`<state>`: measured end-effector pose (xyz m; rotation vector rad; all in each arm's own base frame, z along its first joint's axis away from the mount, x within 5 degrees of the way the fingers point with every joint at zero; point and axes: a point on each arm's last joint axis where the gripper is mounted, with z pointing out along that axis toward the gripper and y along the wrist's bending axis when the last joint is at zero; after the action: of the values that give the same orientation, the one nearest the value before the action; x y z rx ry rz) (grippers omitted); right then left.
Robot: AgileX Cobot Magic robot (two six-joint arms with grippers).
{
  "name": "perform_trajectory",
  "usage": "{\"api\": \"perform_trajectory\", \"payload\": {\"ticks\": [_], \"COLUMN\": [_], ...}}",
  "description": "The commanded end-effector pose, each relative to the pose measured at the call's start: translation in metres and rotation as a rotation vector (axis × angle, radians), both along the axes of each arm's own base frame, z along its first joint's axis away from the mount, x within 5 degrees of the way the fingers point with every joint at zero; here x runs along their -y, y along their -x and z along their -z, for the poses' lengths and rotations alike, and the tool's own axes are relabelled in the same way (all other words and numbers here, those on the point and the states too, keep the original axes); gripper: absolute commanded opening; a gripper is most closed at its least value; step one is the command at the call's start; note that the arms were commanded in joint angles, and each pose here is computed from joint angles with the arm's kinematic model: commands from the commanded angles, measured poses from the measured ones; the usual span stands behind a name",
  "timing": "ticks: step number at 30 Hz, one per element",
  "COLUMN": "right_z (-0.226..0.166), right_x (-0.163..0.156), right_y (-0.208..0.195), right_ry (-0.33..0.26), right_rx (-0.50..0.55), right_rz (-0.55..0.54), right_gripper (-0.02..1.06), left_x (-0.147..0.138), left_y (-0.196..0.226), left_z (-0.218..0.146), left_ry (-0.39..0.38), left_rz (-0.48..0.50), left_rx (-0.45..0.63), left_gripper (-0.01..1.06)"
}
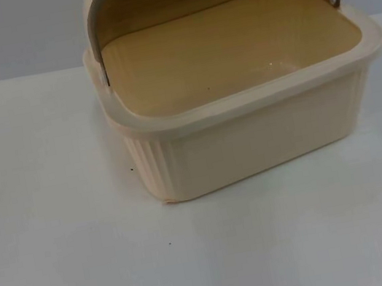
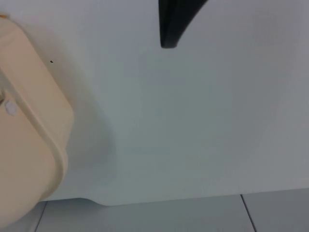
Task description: Open the box lid with the left hand, place the block into the box with the right hand, then close the box lid with the left hand.
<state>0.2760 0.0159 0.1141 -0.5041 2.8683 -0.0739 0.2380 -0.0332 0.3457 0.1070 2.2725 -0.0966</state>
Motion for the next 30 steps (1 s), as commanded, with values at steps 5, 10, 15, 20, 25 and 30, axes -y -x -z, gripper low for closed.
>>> {"api": "perform_trajectory", "payload": {"ticks": [5,10,15,20,25,30], "right_z": [-0.002,-0.04,-0.099,-0.171,-0.246,-0.296], "right_x": [0.002,0.002,0.002,0.003,0.004,0.004], "right_y": [0.001,0.004,0.007,0.012,0.017,0.019], "right_ry": [-0.008,-0.027,-0.051,-0.103,-0.148,-0.199], "right_rx": [-0.014,0.117,0.28,0.522,0.746,0.889], "right_rz": [0.055,0.081,0.109,0.157,0.173,0.203], "right_gripper": [0.0,0.0,0.0,0.0,0.0,0.0], "left_x": [0.001,0.001,0.001,0.001,0.001,0.001], "left_y": [0.0,0.0,0.0,0.0,-0.001,-0.001], "left_z": [-0.002,-0.002,-0.002,-0.002,-0.003,-0.003], "left_ry": [-0.001,-0.001,-0.001,0.0,0.001,0.002], "left_rz": [0.0,0.0,0.0,0.0,0.0,0.0], "left_rx": [0.007,0.007,0.007,0.014,0.018,0.024], "left_gripper": [1.05,1.05,1.05,1.05,1.05,1.05]}}
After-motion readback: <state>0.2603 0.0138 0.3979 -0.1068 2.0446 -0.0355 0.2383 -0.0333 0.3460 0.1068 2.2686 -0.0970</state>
